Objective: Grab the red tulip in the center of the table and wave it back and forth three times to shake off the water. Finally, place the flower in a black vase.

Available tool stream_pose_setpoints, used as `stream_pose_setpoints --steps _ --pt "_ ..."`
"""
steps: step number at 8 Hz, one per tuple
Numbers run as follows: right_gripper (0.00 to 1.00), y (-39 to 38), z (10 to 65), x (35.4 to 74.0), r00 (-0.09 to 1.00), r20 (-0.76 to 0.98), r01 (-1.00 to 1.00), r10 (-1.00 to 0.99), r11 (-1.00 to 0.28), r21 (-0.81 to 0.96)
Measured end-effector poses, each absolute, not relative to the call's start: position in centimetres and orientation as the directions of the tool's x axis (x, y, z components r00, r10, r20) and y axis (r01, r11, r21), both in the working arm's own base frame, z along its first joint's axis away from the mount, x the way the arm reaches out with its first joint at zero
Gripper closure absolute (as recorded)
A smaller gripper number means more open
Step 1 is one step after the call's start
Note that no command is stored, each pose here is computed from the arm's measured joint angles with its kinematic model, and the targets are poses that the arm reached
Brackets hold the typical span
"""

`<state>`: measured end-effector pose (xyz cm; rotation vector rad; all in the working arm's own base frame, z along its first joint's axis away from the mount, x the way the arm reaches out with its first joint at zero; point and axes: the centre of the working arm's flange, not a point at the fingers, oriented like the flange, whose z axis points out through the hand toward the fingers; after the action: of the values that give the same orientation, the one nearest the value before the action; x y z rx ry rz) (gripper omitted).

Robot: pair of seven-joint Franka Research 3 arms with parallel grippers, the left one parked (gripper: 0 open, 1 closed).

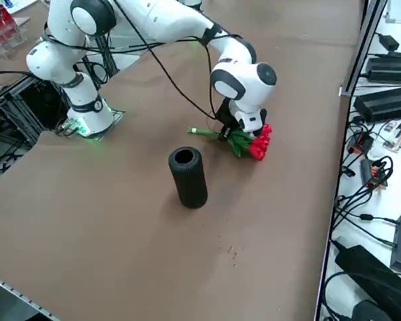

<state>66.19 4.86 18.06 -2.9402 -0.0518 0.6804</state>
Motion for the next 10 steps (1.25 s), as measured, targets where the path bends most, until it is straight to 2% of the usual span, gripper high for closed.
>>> stream_pose_setpoints --steps 2,4,6,8,10 --pt "0.83 2.4 21.4 67.6 0.918 -0.389 -0.108 -0.076 -0.992 -0.061" --pt "0.86 -0.4 28.7 68.4 0.91 -0.314 -0.277 -0.269 -0.961 0.019" --pt "0.86 -3.3 37.2 68.2 0.88 -0.149 -0.427 -0.451 -0.888 0.169" --pt "0.86 -5.3 42.7 67.7 0.779 0.082 -0.612 -0.622 -0.725 0.315" --pt "0.86 -9.0 46.0 67.3 0.612 0.255 -0.786 -0.749 -0.542 0.296"
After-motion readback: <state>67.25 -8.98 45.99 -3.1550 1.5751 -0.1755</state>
